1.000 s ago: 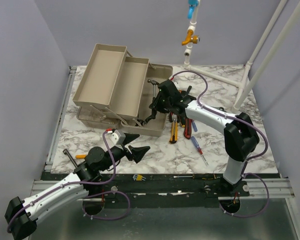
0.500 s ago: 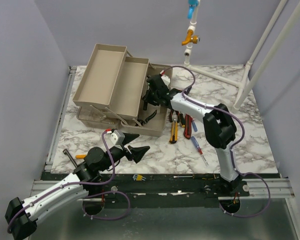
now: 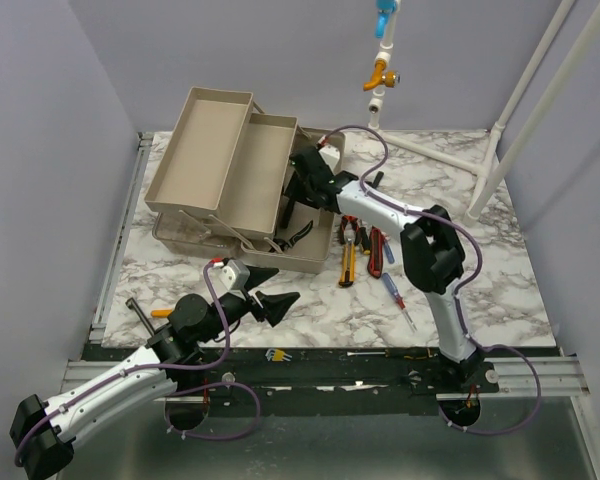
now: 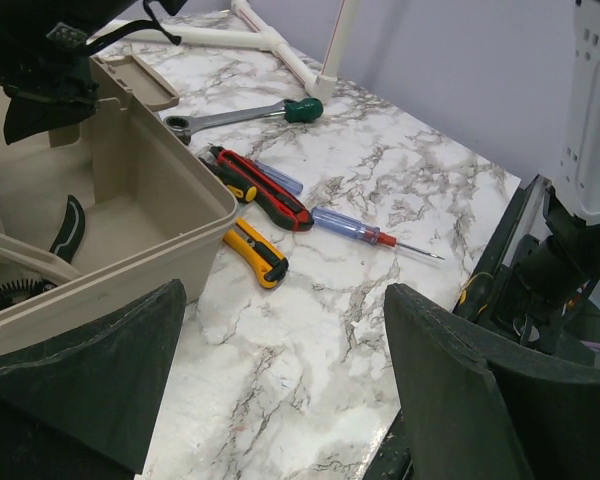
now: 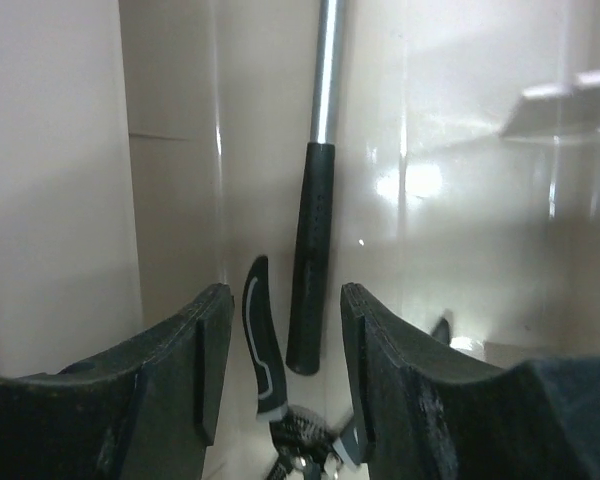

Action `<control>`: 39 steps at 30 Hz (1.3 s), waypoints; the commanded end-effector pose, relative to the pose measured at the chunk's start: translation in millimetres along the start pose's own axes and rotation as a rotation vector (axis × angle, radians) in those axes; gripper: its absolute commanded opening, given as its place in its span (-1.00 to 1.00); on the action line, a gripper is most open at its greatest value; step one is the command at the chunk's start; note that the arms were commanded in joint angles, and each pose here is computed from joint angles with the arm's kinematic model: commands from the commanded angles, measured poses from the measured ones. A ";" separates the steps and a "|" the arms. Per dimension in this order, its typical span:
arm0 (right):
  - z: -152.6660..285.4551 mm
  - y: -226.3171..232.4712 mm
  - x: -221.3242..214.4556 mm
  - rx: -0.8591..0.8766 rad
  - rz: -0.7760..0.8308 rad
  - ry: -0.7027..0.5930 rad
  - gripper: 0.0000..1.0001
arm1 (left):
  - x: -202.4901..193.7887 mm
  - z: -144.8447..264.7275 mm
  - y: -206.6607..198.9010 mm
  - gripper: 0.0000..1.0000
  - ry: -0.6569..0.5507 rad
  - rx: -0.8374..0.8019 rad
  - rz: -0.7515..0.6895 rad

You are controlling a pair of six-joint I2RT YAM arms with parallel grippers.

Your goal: Pack the tool kit

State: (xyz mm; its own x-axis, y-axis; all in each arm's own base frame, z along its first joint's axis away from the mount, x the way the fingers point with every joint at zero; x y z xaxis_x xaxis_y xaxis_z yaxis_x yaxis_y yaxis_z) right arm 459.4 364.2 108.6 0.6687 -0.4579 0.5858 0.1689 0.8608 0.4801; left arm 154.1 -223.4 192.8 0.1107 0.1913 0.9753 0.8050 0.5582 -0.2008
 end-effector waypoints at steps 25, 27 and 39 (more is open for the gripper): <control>186.7 -97.1 49.6 -0.077 0.211 -0.146 0.05 | -8.4 -0.5 1.5 0.65 0.022 0.006 -0.004; 195.4 -109.6 48.6 -0.091 0.206 -0.151 0.05 | -8.1 -0.8 1.5 0.65 0.023 0.006 -0.004; 204.6 -175.3 7.3 -0.191 0.204 -0.071 0.22 | -9.9 -1.7 1.1 0.65 0.032 0.004 -0.002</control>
State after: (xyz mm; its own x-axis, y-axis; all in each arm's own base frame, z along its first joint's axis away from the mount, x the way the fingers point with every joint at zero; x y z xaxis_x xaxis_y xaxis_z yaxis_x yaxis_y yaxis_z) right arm 301.2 181.2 183.6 0.6209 -0.2964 0.7258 0.1328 0.9522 0.2752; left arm 155.5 -225.3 184.7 0.1303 0.1669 0.9773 0.8012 0.5629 -0.2030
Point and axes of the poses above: each gripper's point midway between its finger pads, its own z axis back along the fingers, its own y axis along the line the jaws close on, x = y × z, the point moved 1 cm from there along z, back along the fingers, and after that the axes turned 4 degrees about -z, right-handed, at the moved point
